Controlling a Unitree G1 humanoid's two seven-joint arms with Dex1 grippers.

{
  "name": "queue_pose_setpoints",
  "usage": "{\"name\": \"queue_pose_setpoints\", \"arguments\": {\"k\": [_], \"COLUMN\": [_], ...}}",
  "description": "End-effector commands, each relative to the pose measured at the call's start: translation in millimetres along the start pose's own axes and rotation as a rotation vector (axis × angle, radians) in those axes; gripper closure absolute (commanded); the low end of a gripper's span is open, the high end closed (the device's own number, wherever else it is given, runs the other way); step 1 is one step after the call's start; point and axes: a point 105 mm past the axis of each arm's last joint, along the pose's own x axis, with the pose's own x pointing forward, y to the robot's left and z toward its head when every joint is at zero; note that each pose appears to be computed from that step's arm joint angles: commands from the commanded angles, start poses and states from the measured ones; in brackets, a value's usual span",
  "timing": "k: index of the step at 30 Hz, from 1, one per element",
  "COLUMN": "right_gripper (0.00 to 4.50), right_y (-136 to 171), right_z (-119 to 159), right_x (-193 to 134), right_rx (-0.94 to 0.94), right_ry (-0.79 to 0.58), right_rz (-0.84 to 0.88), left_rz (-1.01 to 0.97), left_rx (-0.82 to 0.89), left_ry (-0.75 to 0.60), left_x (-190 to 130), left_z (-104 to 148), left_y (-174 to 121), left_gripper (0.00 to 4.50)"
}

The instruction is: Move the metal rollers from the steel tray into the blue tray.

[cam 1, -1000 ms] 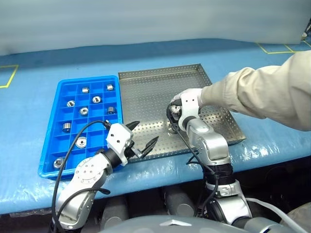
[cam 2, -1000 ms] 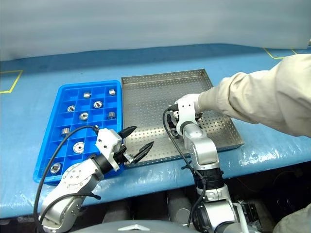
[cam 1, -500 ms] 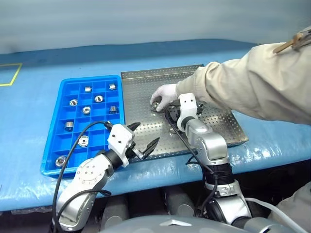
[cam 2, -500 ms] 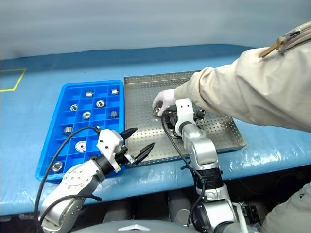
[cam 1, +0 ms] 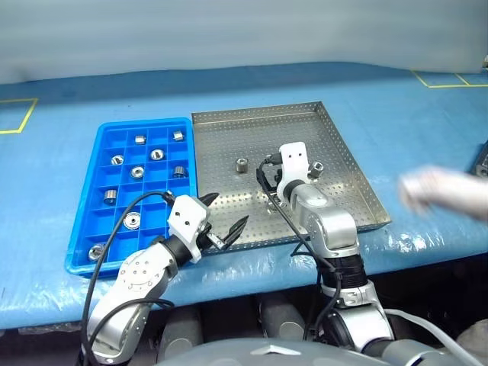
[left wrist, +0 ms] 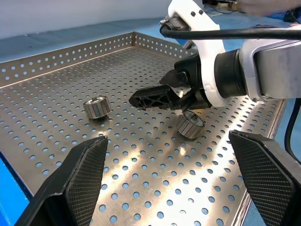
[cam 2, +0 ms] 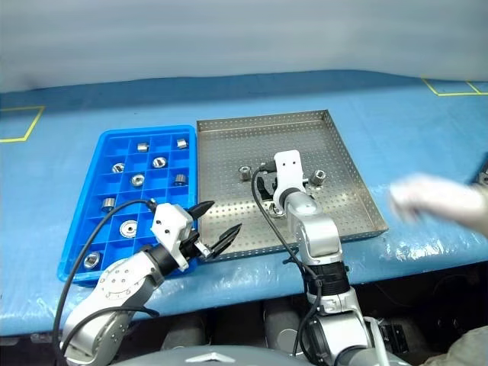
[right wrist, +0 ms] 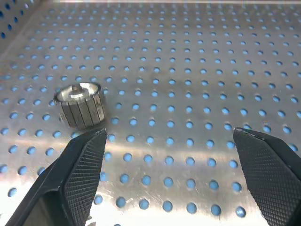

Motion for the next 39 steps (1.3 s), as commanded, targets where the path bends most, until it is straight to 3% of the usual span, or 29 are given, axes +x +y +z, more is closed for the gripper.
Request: {"name": "queue_pose_setpoints", "arguments": {"k": [1,9,22,25,31,32,36,39], "right_gripper": [0.0,0.0,0.0,0.57,2.58,2.75,2.75,2.75], "right_y": [19.7,49.6,42.3,40.2,38.1,38.3,41.8,50.8], "right_z": [34.3,36.2,3.9,-5.2,-12.4,-12.2,-7.6,11.2], "right_x": [3.1,22.3,41.8,42.8,42.8,42.5,40.1,35.0], "right_rx": [-0.001,0.01,-0.041,-0.038,-0.033,-0.031,-0.032,-0.049], "right_ry": [-0.125,-0.131,-0.05,-0.021,0.001,0.001,-0.01,-0.068], "right_rz": [0.068,0.137,0.045,0.036,0.033,0.034,0.048,0.089], "left_rz": [-0.003,0.022,0.052,0.062,0.063,0.063,0.069,0.111], "left_rx": [0.016,0.013,0.01,0.006,0.004,0.003,0.002,0.008], "left_ry": [-0.042,-0.045,-0.052,-0.053,-0.051,-0.05,-0.05,-0.064], "left_x": [-2.9,-4.9,-8.0,-8.3,-7.8,-7.8,-7.7,-8.7], "left_z": [11.7,12.0,12.6,12.3,11.4,11.3,11.0,12.6], "left_y": [-2.3,-1.1,0.2,1.1,1.8,1.9,3.0,7.6], "left_gripper": [0.01,0.01,0.01,0.0,0.0,0.0,0.0,0.0]}}
